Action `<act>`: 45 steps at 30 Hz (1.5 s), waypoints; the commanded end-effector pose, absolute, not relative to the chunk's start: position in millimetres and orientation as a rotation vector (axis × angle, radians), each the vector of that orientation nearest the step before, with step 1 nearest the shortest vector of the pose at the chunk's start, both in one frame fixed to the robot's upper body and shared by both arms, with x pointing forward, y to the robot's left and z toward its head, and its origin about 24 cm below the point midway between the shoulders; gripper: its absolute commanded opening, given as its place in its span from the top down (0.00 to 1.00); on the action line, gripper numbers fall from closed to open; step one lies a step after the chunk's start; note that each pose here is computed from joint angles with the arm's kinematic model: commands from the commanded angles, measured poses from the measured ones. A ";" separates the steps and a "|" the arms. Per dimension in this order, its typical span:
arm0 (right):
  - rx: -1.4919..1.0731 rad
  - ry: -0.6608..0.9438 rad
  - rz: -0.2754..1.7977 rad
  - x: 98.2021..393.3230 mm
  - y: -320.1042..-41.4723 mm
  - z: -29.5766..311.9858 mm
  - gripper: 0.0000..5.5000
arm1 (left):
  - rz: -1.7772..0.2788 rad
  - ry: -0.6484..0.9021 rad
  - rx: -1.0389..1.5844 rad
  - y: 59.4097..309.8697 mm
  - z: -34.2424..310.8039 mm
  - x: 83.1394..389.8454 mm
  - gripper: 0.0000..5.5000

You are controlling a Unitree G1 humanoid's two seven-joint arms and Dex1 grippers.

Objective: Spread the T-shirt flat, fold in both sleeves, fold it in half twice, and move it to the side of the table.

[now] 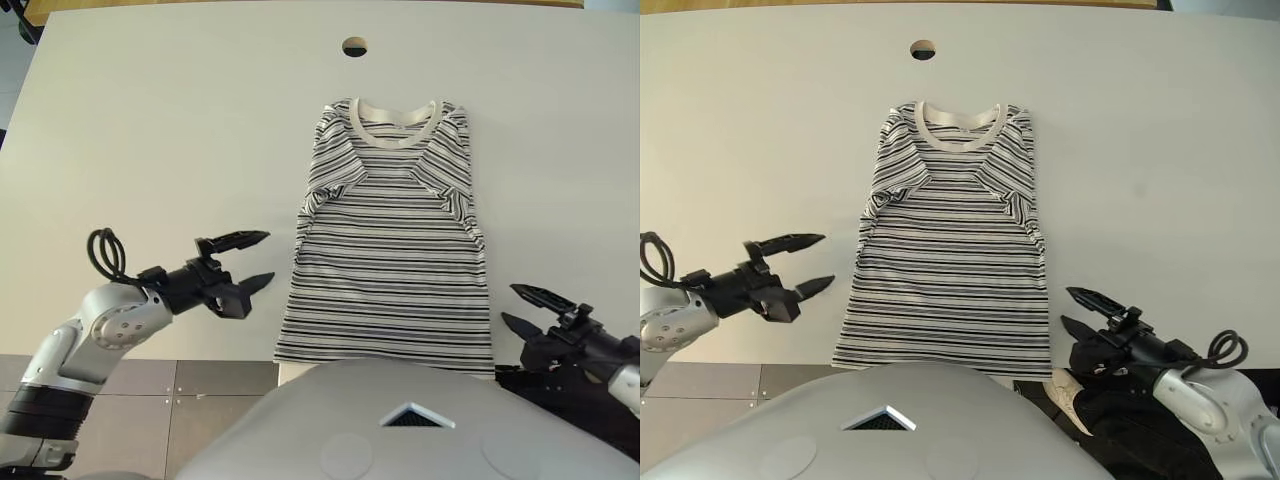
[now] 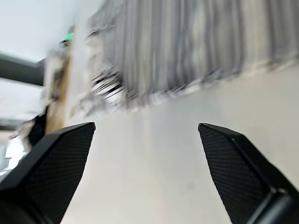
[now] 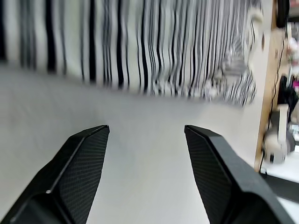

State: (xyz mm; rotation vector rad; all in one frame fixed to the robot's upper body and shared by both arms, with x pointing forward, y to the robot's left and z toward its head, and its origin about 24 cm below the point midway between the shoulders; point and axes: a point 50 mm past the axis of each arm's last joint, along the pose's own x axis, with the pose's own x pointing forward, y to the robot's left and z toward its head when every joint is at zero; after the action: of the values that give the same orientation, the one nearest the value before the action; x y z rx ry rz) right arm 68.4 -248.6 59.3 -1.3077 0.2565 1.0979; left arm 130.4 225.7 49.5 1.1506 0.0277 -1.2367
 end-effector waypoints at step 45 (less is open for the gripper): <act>-1.141 0.177 1.693 79.4 -192.2 78.2 0.98 | -1.736 -0.081 0.931 188.0 53.5 131.6 0.71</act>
State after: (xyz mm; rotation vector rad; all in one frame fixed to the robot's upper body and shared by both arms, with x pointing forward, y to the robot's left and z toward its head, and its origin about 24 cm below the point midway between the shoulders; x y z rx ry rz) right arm 77.6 -192.9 78.5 -1.1398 0.1829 1.7107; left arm 101.4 192.1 37.7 0.8905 0.0322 -1.9068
